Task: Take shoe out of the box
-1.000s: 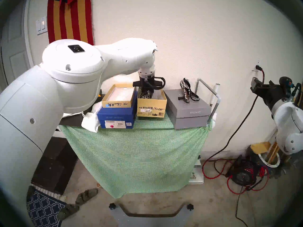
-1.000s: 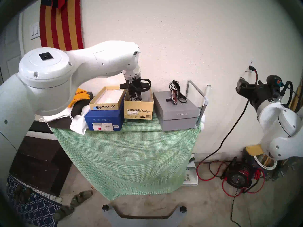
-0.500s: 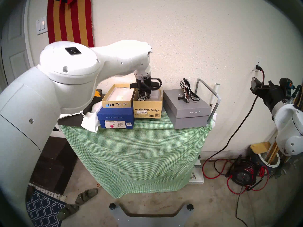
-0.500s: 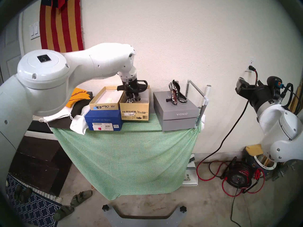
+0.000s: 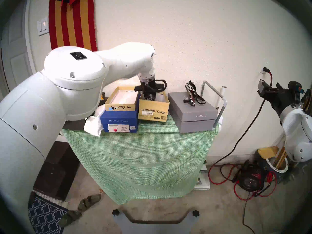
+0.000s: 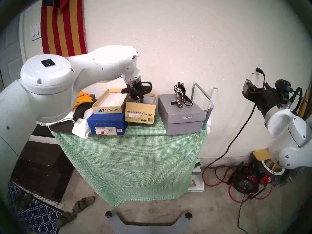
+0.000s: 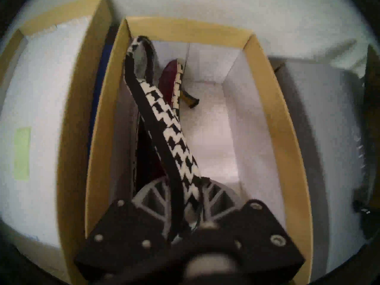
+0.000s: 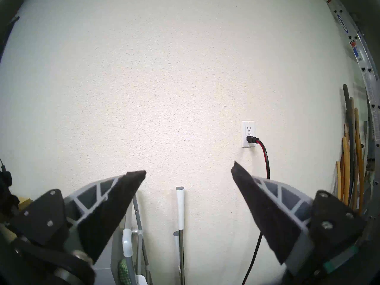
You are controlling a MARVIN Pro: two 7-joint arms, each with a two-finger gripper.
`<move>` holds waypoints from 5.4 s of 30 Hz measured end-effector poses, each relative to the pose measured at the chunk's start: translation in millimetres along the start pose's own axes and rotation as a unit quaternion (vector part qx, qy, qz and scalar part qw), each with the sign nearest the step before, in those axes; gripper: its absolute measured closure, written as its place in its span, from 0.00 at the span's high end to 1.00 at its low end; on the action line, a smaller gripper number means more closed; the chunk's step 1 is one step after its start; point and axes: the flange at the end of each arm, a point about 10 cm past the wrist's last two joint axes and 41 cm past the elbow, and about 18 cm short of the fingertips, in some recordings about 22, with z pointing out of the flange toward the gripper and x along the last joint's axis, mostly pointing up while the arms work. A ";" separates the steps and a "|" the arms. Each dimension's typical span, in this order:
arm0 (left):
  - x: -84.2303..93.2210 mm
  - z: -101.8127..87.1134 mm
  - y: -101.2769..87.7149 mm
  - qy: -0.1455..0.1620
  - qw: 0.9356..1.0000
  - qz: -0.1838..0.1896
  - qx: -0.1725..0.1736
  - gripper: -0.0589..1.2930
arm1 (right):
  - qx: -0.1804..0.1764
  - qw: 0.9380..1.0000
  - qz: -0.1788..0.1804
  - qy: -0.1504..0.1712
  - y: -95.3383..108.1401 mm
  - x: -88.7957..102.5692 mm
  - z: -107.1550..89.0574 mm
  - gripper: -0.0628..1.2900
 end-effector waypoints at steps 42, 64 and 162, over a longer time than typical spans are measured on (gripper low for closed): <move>-25.2 14.7 -0.2 -0.036 0.998 0.056 -0.004 0.14 | 0.024 0.999 0.013 0.023 0.5 -3.4 -4.7 0.93; -1.7 -60.0 -9.6 -0.008 0.994 0.044 -0.100 0.14 | 0.039 0.998 0.020 0.038 -0.1 -5.0 -7.6 0.93; -27.5 -78.3 -46.9 -0.020 0.986 0.096 -0.136 0.14 | 0.466 0.877 -0.090 0.069 -164.2 -14.2 -35.6 0.93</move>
